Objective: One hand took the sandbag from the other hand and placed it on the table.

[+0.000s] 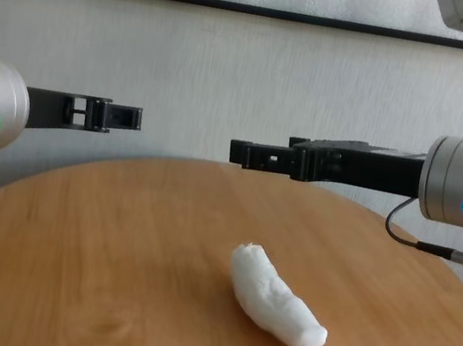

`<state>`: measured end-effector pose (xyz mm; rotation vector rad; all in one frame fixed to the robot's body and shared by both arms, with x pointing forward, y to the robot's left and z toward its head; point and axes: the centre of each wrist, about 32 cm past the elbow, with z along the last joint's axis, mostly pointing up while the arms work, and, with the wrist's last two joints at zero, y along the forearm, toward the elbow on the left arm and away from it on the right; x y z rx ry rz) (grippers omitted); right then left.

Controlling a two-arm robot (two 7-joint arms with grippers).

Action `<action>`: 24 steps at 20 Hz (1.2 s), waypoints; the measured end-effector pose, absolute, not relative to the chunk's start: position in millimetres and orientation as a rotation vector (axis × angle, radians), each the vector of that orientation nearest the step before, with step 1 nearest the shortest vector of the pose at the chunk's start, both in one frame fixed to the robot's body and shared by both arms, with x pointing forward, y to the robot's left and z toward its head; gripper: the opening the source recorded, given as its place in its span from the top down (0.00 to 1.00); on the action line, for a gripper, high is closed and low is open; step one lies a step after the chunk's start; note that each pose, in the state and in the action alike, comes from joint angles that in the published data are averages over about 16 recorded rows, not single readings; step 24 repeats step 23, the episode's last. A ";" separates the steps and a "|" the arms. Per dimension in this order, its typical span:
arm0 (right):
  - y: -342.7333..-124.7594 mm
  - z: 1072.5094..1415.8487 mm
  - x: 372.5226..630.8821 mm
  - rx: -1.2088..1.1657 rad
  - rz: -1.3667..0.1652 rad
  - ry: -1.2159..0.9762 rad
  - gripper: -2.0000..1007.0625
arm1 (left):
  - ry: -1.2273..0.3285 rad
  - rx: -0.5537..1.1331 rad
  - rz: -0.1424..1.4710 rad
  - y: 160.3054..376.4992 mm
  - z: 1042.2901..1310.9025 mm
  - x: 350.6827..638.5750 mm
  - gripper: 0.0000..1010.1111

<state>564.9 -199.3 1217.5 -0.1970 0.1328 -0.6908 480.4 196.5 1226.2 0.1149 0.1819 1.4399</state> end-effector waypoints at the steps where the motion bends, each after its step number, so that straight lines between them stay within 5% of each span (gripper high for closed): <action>1: -199.1 1217.4 564.8 -0.198 -0.690 0.134 0.01 | 0.182 0.115 1.439 196.6 1226.2 480.5 0.01; 24: -199.8 1216.8 564.1 -0.198 -0.691 0.139 0.01 | 0.180 0.117 1.437 196.7 1227.0 480.4 0.01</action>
